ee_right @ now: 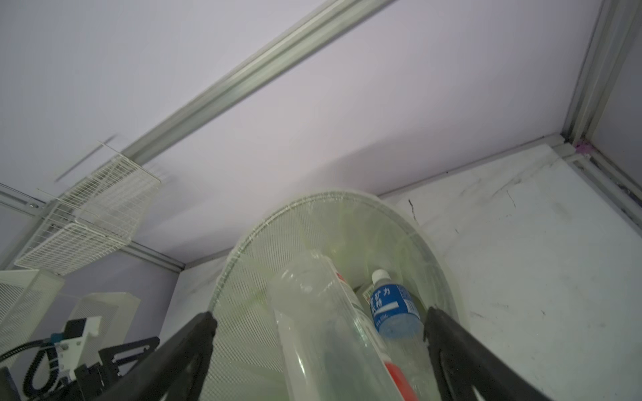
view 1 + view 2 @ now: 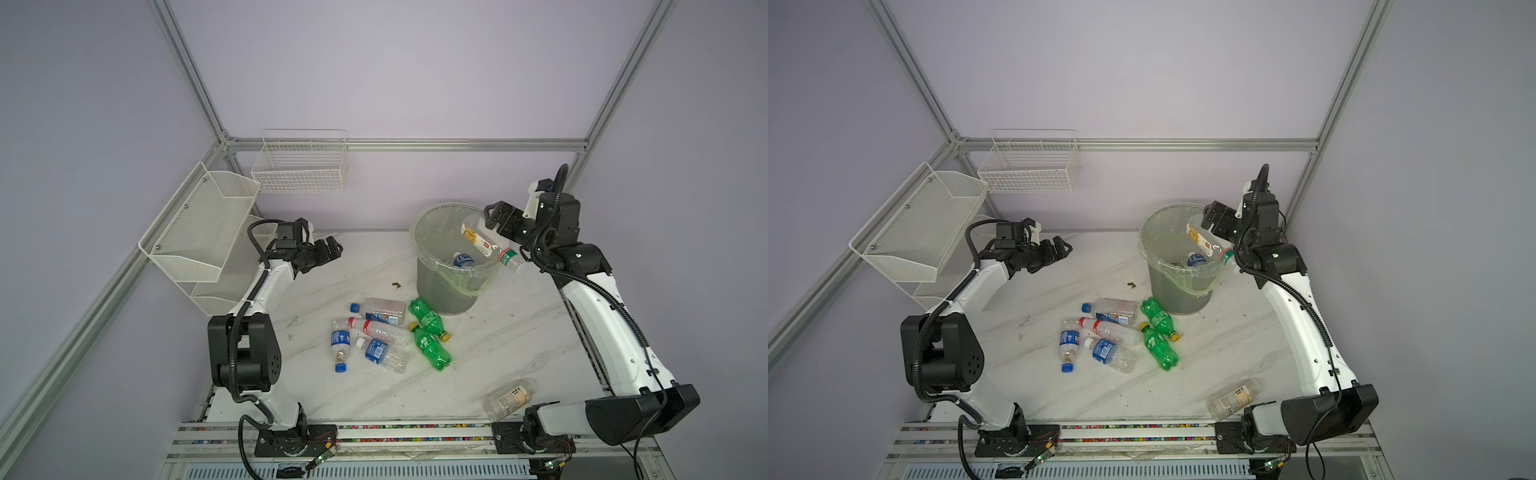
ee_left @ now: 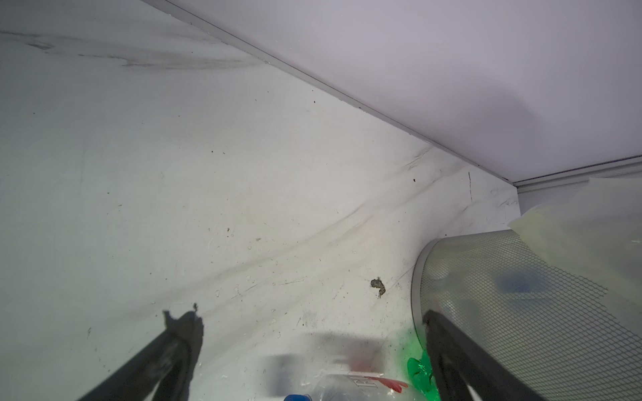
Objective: Throw the plastic bottles in the bin
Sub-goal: Throw the plastic bottle into the trash bin.
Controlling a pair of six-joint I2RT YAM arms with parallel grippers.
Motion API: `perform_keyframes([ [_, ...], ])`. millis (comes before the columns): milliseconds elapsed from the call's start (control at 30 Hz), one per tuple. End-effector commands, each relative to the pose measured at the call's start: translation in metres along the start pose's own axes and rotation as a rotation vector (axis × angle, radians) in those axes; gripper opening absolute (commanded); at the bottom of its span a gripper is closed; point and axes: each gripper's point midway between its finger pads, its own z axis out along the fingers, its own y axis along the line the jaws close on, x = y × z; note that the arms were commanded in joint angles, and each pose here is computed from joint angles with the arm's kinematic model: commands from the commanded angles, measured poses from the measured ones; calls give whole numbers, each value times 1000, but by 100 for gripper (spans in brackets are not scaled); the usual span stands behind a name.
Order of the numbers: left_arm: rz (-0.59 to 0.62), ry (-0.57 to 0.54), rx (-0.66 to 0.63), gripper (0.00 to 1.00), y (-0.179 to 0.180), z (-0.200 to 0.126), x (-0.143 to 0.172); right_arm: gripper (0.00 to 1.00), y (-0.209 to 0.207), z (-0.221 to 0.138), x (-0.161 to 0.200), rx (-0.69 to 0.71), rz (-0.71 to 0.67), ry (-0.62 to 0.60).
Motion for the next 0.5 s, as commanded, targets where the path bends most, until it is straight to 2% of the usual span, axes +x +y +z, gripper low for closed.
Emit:
perform_keyframes([
  [0,23,-32,-1,100,2,-10,-2,97,20,-62,-35,-68,-2,-141],
  [100,17,-27,11,100,-1,-9,-1,97,7,-71,-20,-19,1,-99],
  [333,18,-33,20,100,-3,-12,-3,97,-14,-102,-4,23,54,-142],
  [467,18,-34,27,100,-6,-14,-4,97,-22,-102,4,40,81,-135],
])
